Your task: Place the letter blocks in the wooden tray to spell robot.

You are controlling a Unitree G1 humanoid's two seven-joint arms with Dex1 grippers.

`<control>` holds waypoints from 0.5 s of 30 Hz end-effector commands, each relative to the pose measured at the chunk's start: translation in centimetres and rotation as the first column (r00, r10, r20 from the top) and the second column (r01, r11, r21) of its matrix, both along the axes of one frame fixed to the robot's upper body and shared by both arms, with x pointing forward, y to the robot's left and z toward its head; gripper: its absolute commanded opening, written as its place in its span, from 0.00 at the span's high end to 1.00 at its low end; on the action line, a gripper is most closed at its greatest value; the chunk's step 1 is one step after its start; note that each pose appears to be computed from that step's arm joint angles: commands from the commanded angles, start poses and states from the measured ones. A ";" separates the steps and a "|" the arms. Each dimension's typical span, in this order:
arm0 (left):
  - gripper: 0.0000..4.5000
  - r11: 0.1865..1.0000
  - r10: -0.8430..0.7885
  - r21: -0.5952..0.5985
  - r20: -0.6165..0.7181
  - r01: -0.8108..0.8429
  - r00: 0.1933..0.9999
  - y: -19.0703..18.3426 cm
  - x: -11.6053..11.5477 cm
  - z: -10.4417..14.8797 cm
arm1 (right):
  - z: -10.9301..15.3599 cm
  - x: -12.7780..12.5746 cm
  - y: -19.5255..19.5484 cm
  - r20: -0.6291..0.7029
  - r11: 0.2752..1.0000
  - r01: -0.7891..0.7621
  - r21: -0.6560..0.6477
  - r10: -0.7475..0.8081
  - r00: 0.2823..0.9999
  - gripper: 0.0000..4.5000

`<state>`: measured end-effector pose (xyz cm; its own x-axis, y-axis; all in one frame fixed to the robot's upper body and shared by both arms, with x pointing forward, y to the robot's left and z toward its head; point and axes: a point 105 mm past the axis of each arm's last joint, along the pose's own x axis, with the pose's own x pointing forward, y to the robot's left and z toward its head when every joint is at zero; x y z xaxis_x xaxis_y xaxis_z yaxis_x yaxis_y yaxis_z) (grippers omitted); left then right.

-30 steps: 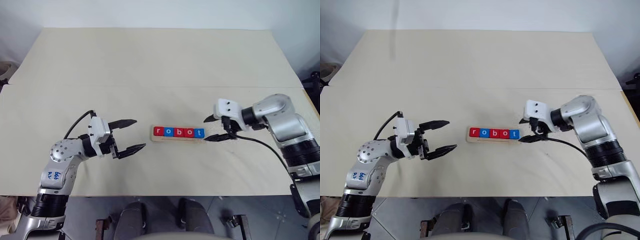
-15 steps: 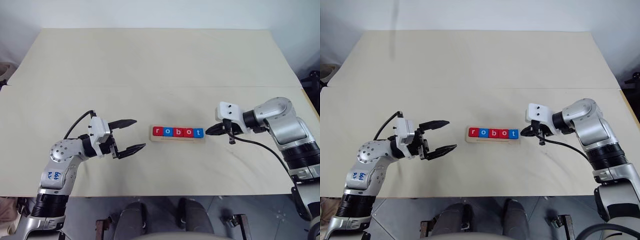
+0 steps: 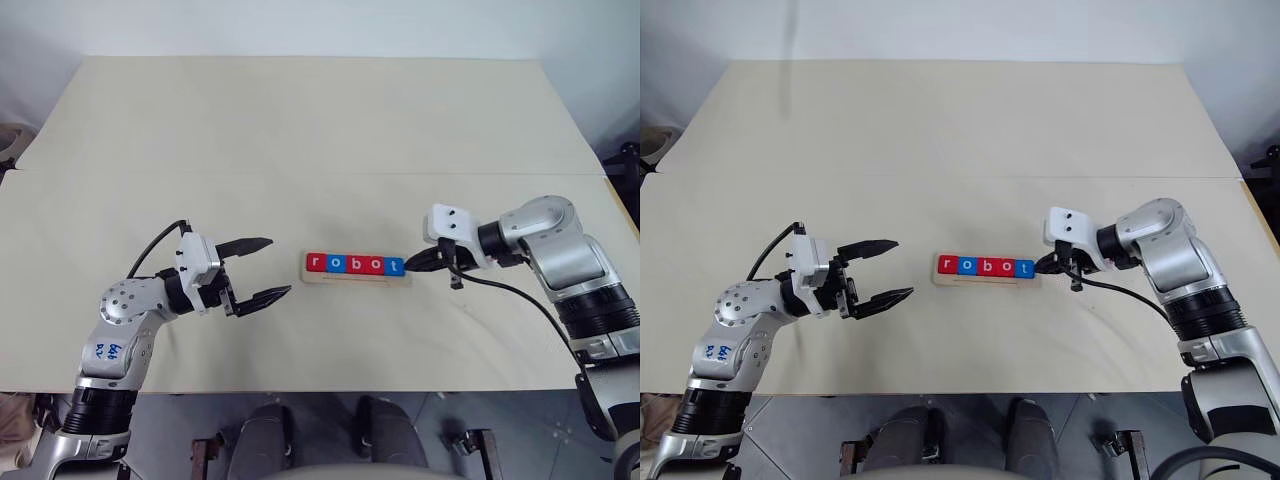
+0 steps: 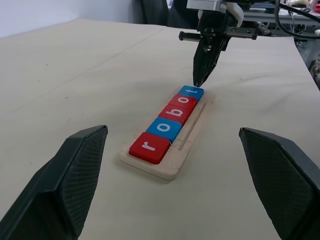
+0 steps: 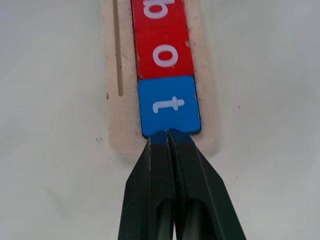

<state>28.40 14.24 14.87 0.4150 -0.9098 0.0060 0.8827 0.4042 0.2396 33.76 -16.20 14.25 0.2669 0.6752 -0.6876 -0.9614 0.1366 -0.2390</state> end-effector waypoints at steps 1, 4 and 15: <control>0.00 1.000 -0.003 -0.008 0.044 0.003 0.999 0.0 -0.1 0.8 | 0.9 -0.2 0.0 0.030 0.997 0.011 0.075 -0.013 0.999 0.99; 0.00 1.000 -0.006 0.000 0.037 0.006 0.999 0.2 0.0 0.7 | 1.4 -0.3 -0.9 0.083 0.991 0.028 0.133 -0.039 0.996 0.99; 0.00 0.994 -0.015 0.108 -0.005 0.016 1.000 3.0 0.7 -0.1 | 3.6 -5.3 -4.3 0.194 0.870 -0.075 0.488 -0.025 0.981 0.33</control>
<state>28.99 16.80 13.97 0.4005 -0.9116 -0.0924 0.8990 0.3715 0.2317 29.23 -20.33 16.48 0.3524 0.9061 -0.2340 -0.9165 0.2836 -0.2823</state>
